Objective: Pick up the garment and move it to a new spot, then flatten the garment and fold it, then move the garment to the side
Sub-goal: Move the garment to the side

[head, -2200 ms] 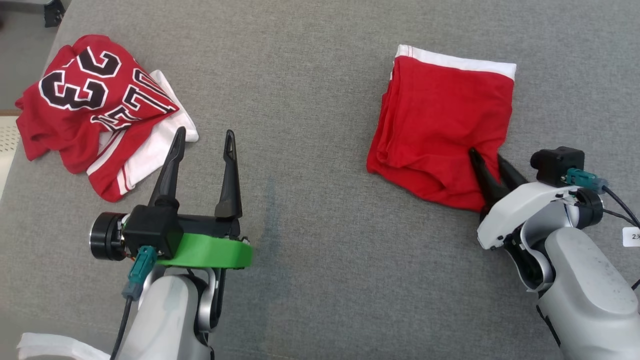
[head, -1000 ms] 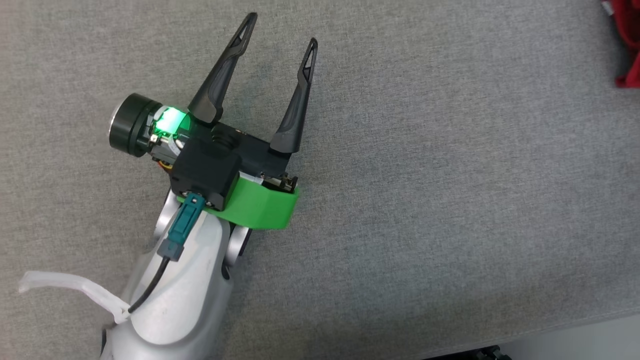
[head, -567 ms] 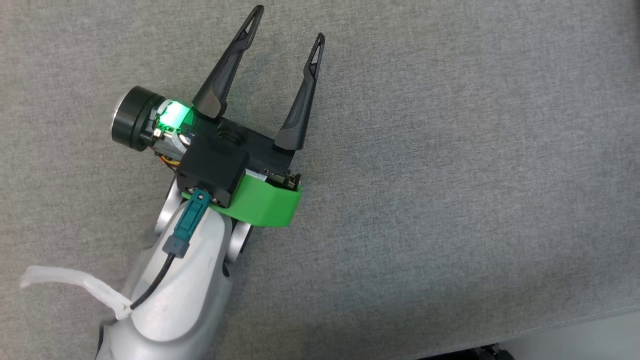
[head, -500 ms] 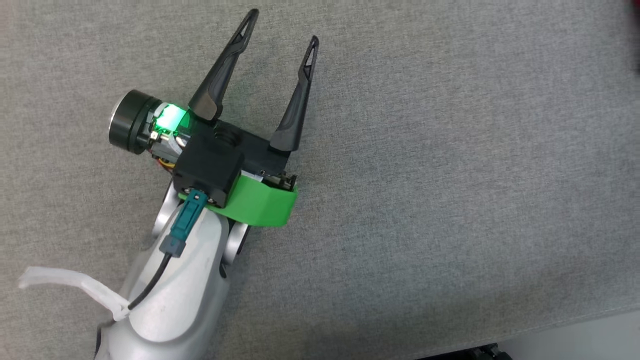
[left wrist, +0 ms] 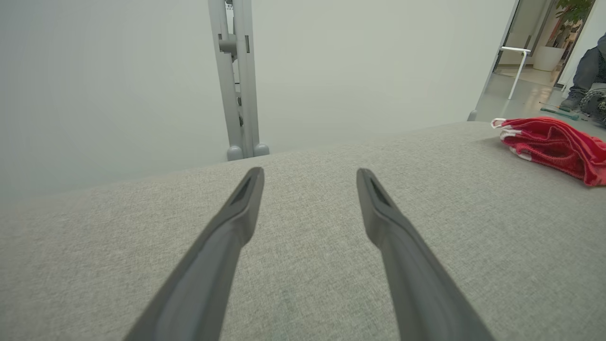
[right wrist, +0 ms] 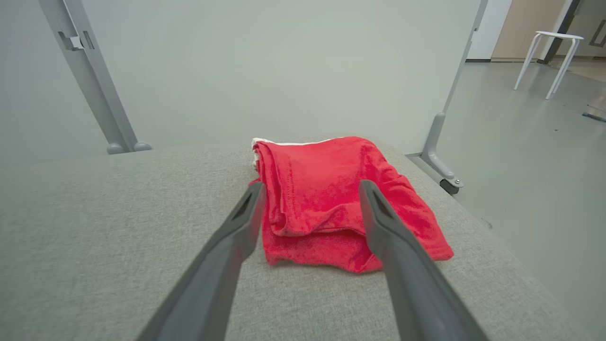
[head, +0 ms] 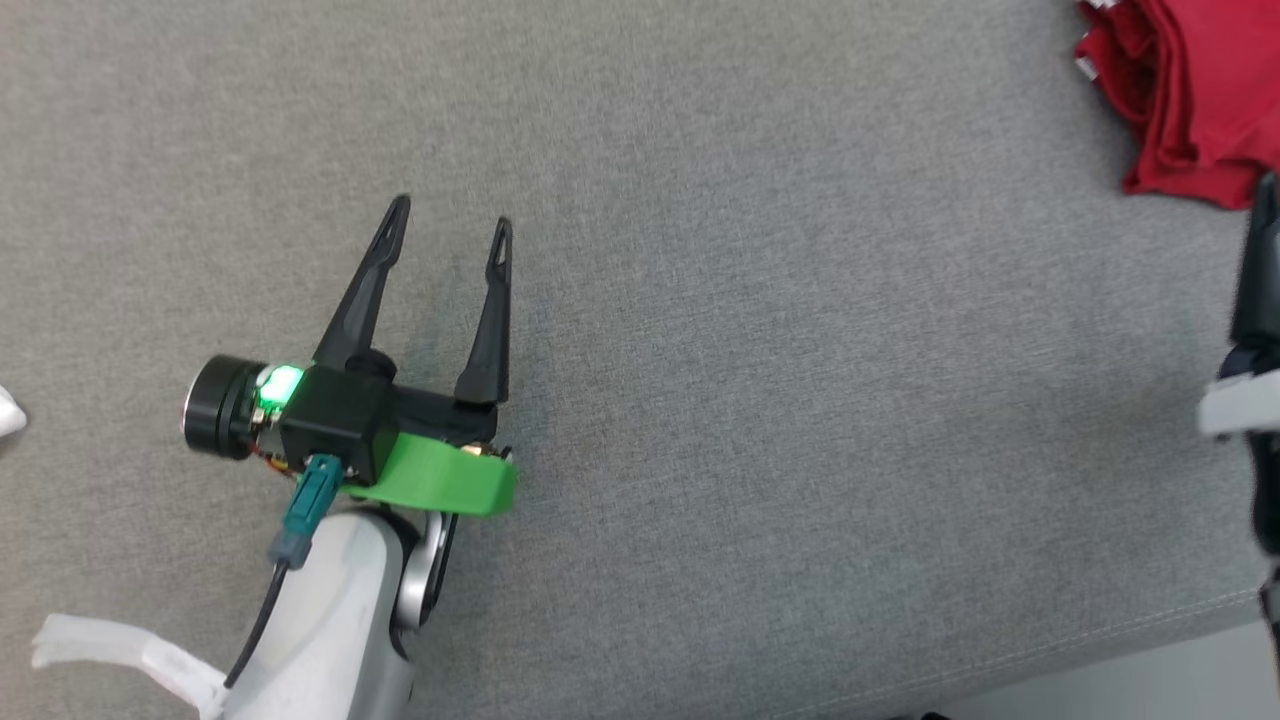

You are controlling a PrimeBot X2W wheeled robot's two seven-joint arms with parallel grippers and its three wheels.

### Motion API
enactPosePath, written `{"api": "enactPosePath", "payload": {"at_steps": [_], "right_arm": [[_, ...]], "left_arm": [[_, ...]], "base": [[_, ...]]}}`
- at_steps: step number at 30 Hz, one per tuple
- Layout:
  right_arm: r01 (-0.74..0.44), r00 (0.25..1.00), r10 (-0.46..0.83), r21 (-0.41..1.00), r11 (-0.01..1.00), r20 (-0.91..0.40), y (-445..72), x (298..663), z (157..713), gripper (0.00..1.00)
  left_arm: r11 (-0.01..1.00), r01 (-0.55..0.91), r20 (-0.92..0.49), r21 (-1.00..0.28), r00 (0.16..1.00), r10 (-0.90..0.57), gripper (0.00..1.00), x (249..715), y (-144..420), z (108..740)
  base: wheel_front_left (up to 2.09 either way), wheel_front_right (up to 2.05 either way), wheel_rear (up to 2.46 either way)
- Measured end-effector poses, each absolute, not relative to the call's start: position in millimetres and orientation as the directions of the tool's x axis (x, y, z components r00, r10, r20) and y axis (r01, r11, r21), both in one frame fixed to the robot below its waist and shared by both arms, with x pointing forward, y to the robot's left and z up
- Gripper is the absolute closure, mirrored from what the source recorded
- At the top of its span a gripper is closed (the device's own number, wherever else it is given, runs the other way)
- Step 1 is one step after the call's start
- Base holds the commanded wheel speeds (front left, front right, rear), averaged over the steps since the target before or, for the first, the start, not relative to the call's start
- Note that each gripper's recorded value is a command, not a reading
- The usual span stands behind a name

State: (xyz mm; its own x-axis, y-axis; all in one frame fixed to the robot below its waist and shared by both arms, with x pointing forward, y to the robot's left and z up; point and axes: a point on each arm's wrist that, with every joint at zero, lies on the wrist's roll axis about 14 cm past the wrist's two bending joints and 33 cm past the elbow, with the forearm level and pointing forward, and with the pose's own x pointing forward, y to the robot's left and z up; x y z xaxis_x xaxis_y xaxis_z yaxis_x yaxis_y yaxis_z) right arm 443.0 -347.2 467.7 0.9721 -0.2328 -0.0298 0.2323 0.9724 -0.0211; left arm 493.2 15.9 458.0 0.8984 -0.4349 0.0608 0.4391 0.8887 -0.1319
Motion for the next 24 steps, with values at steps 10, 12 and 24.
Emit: {"api": "enactPosePath", "payload": {"at_steps": [10, 12, 24], "right_arm": [[0.099, 0.993, -0.105, 0.105, 0.989, 0.054, -263, 419, 489, 0.0], [0.056, 0.996, -0.065, 0.125, 0.991, 0.065, -244, 421, 491, 0.0], [-0.051, 0.996, 0.041, 0.132, 0.99, 0.074, -197, 401, 504, 0.0]], "left_arm": [[0.943, 0.3, 0.049, -0.145, 0.954, -0.296, 0.0, 472, 61, 474], [0.957, 0.25, 0.031, -0.148, 0.968, -0.248, 0.0, 466, 77, 472], [0.991, 0.068, -0.009, -0.115, 0.998, -0.07, 0.0, 416, 147, 474]], "base": [[0.0, 0.0, 0.0], [0.0, 0.0, 0.0], [0.0, 0.0, 0.0]]}}
